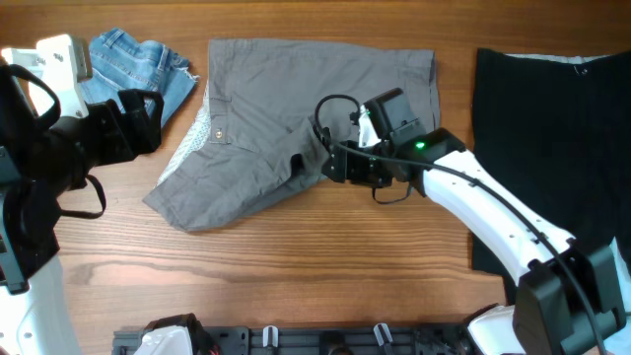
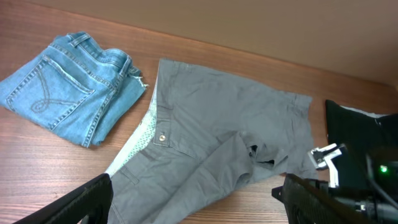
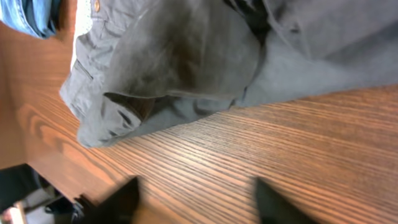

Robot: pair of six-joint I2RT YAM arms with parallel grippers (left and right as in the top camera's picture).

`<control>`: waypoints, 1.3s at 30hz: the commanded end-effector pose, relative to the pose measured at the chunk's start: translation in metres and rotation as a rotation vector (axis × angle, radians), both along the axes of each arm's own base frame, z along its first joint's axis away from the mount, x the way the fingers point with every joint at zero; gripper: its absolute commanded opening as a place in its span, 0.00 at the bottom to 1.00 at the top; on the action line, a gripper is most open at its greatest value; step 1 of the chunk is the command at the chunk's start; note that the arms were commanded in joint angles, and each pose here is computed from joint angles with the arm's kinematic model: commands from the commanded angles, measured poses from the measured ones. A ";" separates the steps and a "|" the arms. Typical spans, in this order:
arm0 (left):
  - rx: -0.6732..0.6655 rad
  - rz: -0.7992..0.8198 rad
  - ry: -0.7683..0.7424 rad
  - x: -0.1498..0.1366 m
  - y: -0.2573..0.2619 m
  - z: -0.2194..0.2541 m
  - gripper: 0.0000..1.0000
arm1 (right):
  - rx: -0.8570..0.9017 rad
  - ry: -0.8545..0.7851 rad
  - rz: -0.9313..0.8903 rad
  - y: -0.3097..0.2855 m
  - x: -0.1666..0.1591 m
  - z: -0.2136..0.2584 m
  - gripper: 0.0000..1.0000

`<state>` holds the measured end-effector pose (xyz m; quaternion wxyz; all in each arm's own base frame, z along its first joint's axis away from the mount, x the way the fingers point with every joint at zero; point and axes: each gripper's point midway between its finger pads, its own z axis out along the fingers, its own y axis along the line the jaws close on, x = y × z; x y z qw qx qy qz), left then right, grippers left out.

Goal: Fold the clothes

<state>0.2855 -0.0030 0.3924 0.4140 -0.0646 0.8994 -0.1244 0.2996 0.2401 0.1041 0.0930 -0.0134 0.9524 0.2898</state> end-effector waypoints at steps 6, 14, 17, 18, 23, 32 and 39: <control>0.015 -0.010 0.000 0.002 0.000 -0.001 0.87 | -0.296 -0.304 0.338 0.010 0.012 -0.035 0.69; 0.015 -0.010 0.001 0.002 0.000 -0.001 0.87 | -0.369 -0.427 0.313 0.015 0.046 -0.049 0.81; 0.015 -0.010 0.000 0.002 0.000 -0.001 0.87 | -0.361 -0.461 0.330 0.020 0.051 -0.049 0.86; 0.015 -0.009 0.000 0.002 0.000 -0.001 0.87 | -0.358 -0.468 0.334 0.023 0.052 -0.049 0.86; 0.013 -0.010 0.012 0.005 0.000 -0.004 0.87 | -0.363 -0.473 0.336 0.023 0.052 -0.049 0.46; 0.011 -0.009 0.028 0.005 0.001 -0.007 0.88 | -0.550 -0.459 0.260 -0.022 0.049 -0.017 0.04; 0.025 0.020 0.109 -0.008 0.005 -0.022 0.94 | -0.695 -0.481 0.145 -0.103 0.006 0.083 0.04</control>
